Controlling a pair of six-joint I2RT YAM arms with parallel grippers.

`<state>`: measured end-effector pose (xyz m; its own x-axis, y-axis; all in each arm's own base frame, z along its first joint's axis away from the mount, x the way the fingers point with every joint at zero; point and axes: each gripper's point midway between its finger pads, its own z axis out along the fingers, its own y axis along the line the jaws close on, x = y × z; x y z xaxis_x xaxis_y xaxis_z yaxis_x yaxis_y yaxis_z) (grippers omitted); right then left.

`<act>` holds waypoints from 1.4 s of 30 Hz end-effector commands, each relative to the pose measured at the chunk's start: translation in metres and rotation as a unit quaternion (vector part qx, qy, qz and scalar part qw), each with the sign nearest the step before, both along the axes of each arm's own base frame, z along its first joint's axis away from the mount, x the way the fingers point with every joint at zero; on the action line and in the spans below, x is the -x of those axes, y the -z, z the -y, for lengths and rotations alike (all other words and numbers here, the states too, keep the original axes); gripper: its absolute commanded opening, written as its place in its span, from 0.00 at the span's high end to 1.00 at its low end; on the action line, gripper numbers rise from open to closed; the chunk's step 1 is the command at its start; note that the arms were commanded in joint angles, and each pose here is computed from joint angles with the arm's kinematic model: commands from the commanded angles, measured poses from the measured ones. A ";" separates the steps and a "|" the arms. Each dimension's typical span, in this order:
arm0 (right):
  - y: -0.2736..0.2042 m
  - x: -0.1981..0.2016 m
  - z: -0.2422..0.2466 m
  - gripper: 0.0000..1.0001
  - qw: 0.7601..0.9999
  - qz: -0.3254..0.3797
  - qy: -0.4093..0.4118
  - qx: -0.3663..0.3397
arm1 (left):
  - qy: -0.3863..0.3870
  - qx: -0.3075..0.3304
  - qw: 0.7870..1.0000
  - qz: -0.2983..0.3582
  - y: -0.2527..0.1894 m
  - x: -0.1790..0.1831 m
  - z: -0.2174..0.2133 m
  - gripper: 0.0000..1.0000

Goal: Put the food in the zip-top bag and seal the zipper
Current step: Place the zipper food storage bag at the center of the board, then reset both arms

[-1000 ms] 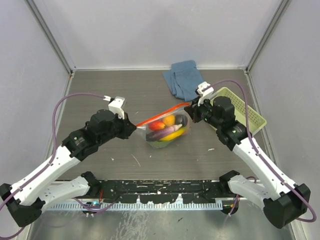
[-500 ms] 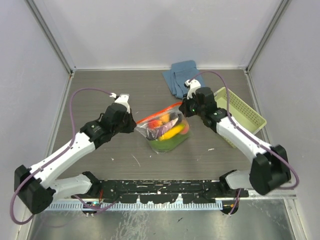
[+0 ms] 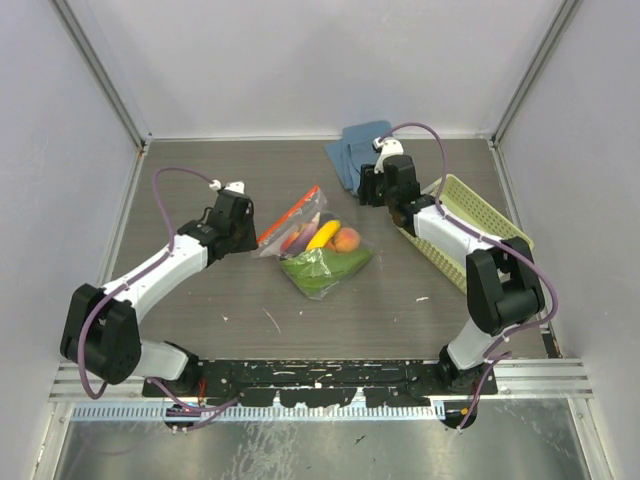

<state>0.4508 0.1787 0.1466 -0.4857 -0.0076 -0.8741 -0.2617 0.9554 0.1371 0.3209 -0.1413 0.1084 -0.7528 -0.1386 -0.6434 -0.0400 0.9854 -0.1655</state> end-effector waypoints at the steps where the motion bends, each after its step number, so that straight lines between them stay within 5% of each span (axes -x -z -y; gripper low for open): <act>1: -0.072 0.000 0.012 0.42 0.996 0.086 0.026 -0.020 | -0.024 0.024 0.997 0.062 -0.038 -0.010 -0.009 0.53; 12: -0.125 0.094 0.087 0.06 0.981 0.145 0.125 -0.011 | -0.062 0.094 0.974 0.198 -0.134 0.056 -0.050 0.00; 18: -0.149 0.143 0.111 0.00 0.966 0.205 0.147 -0.055 | -0.098 0.134 0.940 0.297 -0.174 0.096 -0.082 0.02; 28: -0.141 0.170 0.131 0.00 0.943 0.262 0.180 -0.097 | -0.149 0.204 0.876 0.410 -0.161 0.119 -0.109 0.02; 42: -0.129 0.169 0.132 0.00 0.941 0.265 0.184 -0.098 | -0.156 0.189 0.876 0.416 -0.155 0.119 -0.114 0.02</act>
<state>0.2808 0.0505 0.2523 -0.0029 0.2224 -0.9750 -0.0025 0.9750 0.2224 0.1998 -0.0296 0.2425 0.0013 -0.5592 -0.8290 -0.0328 0.8285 -0.5590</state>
